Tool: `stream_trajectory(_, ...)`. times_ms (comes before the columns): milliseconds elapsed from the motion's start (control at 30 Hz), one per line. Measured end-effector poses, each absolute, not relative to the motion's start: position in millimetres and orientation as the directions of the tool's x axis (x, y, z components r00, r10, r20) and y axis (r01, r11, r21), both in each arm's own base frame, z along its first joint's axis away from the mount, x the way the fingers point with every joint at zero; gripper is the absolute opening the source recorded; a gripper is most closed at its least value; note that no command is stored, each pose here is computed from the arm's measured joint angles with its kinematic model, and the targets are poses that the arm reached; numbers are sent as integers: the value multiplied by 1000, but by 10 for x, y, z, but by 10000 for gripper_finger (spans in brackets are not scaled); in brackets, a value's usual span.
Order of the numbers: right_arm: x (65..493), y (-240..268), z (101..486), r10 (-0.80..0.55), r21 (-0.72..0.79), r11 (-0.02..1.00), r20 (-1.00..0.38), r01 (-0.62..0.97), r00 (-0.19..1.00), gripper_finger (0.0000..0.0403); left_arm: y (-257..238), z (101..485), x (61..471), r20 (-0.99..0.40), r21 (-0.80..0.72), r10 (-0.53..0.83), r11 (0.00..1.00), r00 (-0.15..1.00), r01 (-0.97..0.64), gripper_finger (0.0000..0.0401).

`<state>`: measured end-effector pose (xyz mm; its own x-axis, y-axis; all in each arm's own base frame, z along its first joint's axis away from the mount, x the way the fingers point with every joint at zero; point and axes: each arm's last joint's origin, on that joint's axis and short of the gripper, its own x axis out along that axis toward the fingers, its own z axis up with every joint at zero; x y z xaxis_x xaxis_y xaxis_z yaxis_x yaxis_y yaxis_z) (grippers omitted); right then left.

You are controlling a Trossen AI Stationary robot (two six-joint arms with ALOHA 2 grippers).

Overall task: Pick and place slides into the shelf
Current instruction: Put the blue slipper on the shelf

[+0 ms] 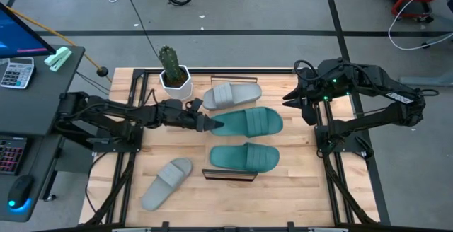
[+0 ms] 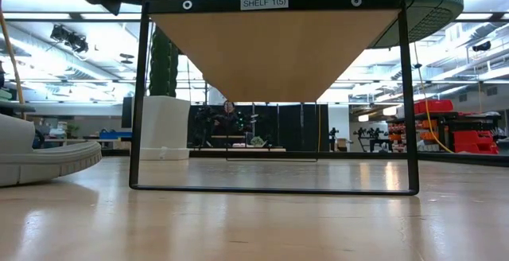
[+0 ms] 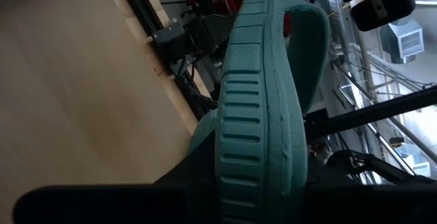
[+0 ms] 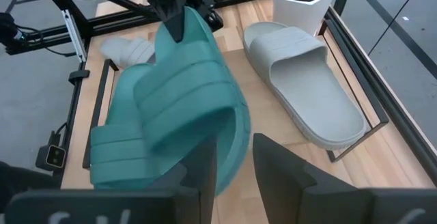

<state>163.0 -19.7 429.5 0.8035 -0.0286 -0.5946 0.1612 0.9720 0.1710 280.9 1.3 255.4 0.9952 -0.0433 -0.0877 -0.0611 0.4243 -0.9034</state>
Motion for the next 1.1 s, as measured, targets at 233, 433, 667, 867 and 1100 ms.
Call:
stream_trajectory(233, 1630, -197, 4295, -29, 171, 972, -595, 161, 804, 103, 7, 2536, 2840, -73, -905, -67, 423, 995, -38, 78)
stream_trajectory(433, 1631, -198, 4295, -29, 171, 972, -595, 161, 803, 103, 26, 2535, 2840, -74, -909, -65, 415, 995, -41, 85)
stream_trajectory(667, 1631, -198, 4295, -29, 172, 972, -595, 162, 803, 103, 22, 2530, 2839, -79, -919, -71, 390, 994, -45, 76)
stream_trajectory(867, 1632, -197, 4295, -29, 172, 972, -595, 162, 803, 103, -13, 2684, 2911, -130, -913, -84, 399, 988, -87, 77)
stream_trajectory(1100, 1631, -198, 4295, -29, 171, 972, -595, 162, 803, 103, 8, 3225, 2956, -404, -797, -96, 524, 910, -299, 81)
